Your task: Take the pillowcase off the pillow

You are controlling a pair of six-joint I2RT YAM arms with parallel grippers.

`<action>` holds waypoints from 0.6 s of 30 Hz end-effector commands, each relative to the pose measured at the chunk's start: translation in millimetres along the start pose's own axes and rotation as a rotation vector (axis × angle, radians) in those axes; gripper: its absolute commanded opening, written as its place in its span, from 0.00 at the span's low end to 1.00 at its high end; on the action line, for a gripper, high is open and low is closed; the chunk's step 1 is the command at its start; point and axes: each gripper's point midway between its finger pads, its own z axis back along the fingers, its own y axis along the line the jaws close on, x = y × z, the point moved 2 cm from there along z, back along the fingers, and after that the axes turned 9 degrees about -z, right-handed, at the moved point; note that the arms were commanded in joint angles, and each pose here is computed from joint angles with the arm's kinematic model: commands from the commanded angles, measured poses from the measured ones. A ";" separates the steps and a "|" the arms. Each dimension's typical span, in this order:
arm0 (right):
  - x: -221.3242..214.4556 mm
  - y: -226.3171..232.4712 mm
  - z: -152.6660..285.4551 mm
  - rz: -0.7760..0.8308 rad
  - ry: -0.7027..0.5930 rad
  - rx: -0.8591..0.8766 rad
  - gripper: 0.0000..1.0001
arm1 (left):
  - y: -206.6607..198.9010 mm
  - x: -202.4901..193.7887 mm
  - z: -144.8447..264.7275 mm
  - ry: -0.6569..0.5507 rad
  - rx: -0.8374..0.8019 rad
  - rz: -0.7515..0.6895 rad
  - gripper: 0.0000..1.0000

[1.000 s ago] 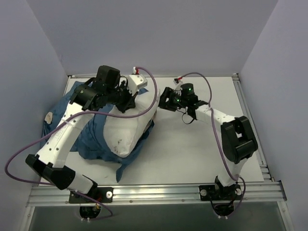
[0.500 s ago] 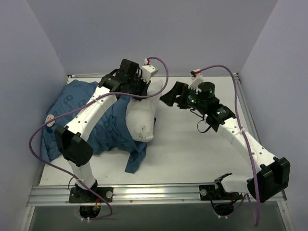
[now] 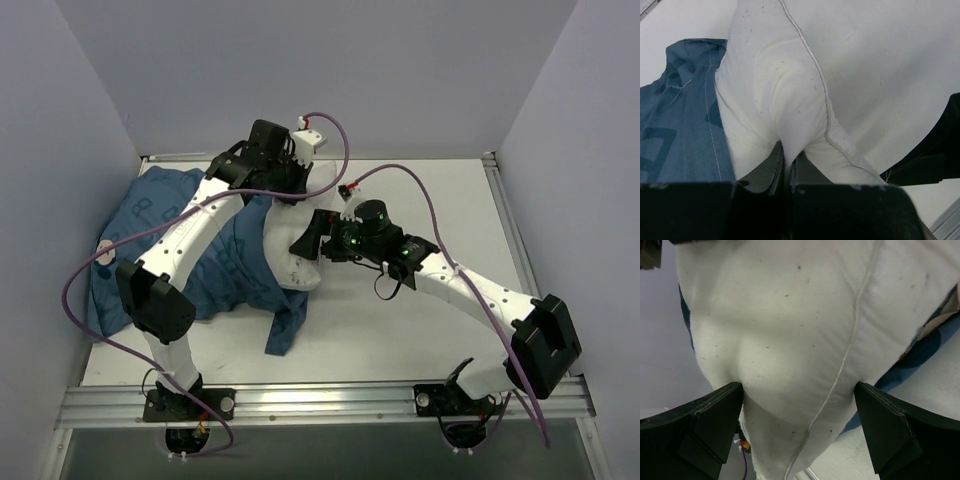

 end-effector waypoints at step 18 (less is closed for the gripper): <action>-3.5 3.7 -56.4 -0.068 -0.040 0.200 0.00 | -12.5 50.7 28.2 -0.176 -0.084 -0.089 0.65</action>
